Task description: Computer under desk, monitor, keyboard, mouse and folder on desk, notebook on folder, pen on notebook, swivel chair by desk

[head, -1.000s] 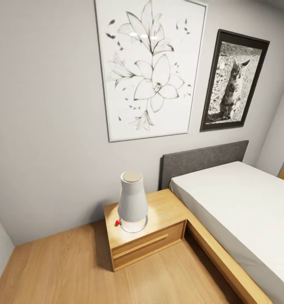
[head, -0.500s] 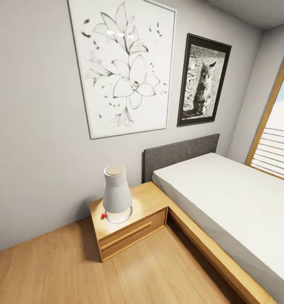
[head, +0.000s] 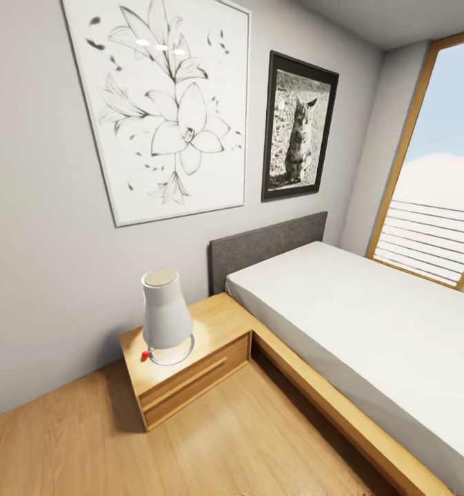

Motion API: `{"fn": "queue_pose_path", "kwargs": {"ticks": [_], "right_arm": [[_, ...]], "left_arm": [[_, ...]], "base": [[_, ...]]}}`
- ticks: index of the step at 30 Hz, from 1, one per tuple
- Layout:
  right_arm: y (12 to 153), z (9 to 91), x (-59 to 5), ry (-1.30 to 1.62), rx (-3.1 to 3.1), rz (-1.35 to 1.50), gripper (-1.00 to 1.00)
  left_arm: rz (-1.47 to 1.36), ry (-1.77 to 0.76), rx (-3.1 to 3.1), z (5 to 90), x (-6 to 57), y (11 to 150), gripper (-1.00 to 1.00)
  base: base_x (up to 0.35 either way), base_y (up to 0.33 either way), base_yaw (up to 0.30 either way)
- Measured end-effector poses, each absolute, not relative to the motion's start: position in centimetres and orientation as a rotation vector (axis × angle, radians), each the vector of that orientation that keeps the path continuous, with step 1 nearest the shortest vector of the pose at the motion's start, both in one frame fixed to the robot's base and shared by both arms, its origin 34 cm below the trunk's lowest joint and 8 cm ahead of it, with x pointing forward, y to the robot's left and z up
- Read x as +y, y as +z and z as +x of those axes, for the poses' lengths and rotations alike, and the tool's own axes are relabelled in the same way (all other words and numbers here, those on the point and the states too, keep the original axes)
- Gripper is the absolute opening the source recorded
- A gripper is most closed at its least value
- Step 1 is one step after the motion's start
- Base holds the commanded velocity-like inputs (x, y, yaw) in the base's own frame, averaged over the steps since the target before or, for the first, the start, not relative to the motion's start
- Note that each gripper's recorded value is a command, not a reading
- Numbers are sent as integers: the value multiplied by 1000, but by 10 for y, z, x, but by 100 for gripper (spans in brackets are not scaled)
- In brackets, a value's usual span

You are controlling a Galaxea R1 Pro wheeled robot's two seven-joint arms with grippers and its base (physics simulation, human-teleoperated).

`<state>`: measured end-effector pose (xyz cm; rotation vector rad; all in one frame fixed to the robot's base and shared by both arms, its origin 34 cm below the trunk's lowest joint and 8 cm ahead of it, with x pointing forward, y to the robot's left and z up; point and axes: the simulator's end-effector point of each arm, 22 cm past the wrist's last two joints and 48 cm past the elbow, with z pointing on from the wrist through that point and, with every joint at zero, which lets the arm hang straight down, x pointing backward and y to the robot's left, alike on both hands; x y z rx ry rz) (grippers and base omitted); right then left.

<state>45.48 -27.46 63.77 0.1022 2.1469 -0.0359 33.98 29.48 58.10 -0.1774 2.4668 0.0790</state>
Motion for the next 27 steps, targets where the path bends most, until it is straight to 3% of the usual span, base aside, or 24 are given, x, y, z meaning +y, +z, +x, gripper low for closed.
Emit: {"fn": "queue_pose_path", "kwargs": {"ticks": [27], "right_arm": [[630, 448, -275, -38, 2171, 103, 100]], "left_arm": [[-175, 79, 2489, 332, 293, 576, 100]], "base": [[0, 0, -253]]}}
